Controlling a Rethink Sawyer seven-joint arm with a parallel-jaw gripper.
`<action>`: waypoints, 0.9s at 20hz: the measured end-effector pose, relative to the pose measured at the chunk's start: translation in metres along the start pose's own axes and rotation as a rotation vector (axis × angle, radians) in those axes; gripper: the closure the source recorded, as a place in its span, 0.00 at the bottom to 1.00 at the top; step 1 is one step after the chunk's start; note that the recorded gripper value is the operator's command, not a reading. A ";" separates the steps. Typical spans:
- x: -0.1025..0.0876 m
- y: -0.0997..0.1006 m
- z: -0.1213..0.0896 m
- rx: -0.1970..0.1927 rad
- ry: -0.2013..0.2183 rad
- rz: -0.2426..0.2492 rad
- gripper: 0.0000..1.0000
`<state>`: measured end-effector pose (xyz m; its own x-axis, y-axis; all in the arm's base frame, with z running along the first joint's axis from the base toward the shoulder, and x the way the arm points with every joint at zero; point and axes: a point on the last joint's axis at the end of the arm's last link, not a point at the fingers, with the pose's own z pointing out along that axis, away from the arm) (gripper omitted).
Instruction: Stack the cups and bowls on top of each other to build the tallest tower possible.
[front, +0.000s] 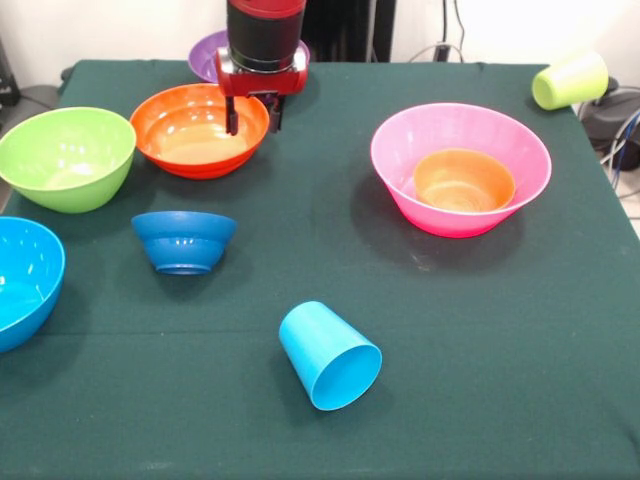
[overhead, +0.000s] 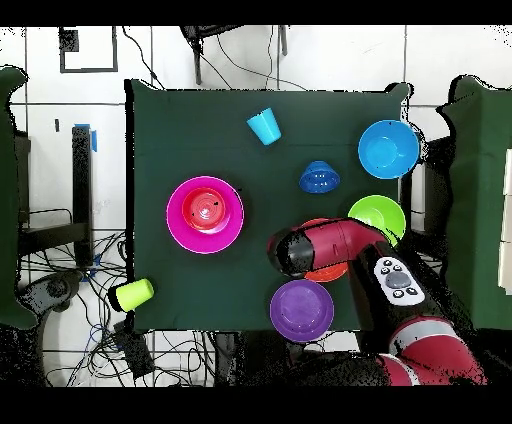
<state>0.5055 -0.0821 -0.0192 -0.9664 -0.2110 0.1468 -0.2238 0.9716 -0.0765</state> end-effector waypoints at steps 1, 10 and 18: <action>0.001 0.000 0.001 -0.001 0.003 0.000 0.00; 0.007 0.005 0.011 -0.015 0.022 -0.001 0.00; 0.008 0.006 0.014 -0.020 0.025 0.000 1.00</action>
<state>0.4942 -0.0796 -0.0324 -0.9628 -0.2087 0.1718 -0.2212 0.9735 -0.0572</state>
